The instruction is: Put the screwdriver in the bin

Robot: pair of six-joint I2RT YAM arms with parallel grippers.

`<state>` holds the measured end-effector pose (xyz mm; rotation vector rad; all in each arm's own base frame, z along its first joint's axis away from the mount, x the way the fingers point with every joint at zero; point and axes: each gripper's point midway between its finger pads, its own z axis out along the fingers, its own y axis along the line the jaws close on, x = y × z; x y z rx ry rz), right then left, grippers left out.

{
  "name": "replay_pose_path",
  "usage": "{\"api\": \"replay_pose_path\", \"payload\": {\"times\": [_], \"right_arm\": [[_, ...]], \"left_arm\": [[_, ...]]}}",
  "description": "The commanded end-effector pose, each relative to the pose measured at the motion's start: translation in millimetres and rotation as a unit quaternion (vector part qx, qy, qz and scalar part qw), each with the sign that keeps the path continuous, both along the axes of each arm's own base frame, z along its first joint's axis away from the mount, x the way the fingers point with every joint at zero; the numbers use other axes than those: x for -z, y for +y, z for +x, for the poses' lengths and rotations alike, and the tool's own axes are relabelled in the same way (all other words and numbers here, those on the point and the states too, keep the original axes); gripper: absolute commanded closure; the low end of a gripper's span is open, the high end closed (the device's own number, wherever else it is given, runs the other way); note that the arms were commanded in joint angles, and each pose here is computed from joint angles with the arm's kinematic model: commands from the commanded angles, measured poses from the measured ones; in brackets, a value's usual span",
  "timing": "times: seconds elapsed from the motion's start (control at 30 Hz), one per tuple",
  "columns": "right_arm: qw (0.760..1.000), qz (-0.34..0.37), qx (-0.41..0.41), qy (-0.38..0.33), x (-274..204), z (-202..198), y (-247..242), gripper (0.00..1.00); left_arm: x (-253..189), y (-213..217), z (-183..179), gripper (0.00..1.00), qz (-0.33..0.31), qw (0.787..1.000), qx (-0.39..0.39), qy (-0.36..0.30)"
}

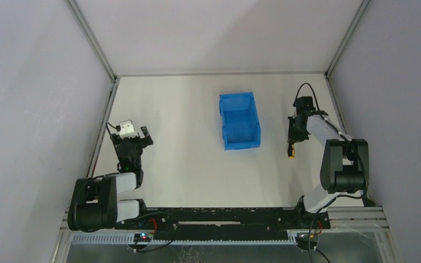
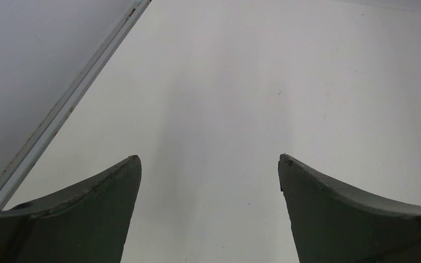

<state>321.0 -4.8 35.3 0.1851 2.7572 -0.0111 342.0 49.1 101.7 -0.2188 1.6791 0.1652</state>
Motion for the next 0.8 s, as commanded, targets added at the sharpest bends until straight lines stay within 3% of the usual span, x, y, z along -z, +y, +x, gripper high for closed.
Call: {"api": "replay_pose_path", "payload": {"times": [0.0,0.3,0.5,0.77], "right_arm": [[0.996,-0.005,0.015,-0.087,-78,23,-2,1.0],[0.991,0.021,0.021,-0.129,-155,24,8,1.0],[0.981,0.115,-0.055,-0.146,-185,27,93,1.0],[0.964,0.156,-0.155,-0.15,-192,37,198,1.0]], "left_arm": [[-33,2,12,0.0,0.012,0.999,-0.003,-0.052],[-33,2,12,0.0,0.012,0.999,-0.002,-0.052],[-33,2,12,0.0,0.012,0.999,-0.002,-0.052],[-33,2,12,0.0,0.012,0.999,-0.002,-0.052]]}}
